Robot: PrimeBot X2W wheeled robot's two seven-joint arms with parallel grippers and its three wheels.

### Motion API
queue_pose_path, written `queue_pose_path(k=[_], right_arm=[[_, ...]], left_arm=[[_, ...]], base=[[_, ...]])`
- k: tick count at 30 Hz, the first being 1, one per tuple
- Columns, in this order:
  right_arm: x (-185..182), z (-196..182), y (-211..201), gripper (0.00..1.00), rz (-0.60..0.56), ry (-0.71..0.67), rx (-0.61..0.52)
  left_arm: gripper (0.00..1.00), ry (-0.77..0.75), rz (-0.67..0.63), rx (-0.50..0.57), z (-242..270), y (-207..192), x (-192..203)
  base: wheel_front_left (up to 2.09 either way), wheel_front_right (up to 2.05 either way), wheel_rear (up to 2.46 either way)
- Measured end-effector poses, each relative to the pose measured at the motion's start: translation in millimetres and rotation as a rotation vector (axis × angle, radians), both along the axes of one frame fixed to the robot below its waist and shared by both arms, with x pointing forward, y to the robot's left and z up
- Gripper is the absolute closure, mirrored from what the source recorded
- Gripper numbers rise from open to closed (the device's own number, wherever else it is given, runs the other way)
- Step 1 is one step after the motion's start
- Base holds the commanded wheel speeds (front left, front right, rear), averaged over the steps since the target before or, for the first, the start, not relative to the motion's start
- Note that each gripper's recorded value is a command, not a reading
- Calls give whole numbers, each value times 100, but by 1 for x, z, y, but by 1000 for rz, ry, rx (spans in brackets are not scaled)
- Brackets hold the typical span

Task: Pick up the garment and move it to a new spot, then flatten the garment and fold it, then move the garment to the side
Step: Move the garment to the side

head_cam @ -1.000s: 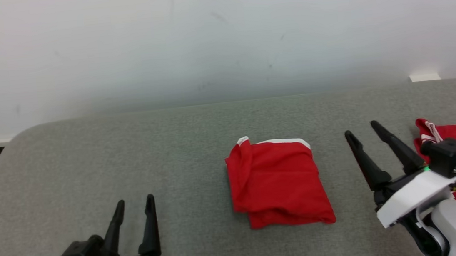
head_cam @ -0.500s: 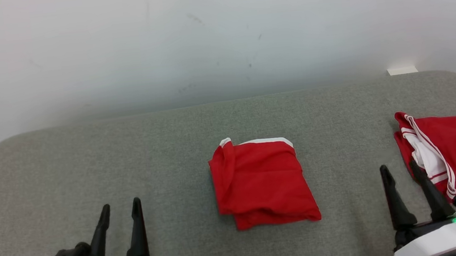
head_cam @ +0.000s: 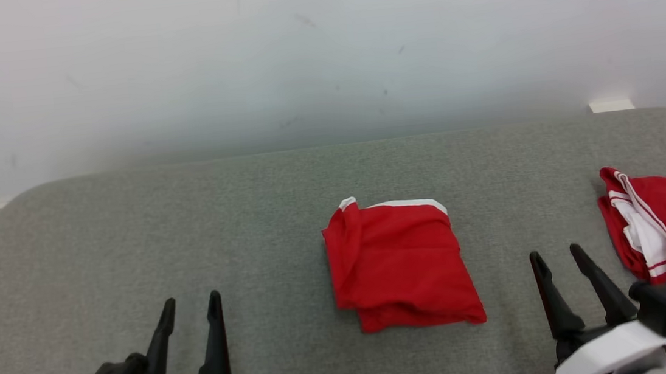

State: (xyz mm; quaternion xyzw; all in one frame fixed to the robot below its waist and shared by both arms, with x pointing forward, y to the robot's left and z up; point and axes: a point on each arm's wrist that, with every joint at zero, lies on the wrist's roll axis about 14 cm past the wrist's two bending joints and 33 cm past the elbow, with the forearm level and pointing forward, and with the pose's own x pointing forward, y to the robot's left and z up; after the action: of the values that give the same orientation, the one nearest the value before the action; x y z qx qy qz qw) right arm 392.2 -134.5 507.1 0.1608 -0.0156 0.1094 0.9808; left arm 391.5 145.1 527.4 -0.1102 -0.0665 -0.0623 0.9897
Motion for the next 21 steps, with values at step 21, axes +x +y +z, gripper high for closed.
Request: queue_pose_path(k=[21], right_arm=[[79, -93, 81, 0, 249, 595, -85]], left_arm=[[0, 57, 90, 0, -19, 32, 3]], base=[[0, 0, 0]])
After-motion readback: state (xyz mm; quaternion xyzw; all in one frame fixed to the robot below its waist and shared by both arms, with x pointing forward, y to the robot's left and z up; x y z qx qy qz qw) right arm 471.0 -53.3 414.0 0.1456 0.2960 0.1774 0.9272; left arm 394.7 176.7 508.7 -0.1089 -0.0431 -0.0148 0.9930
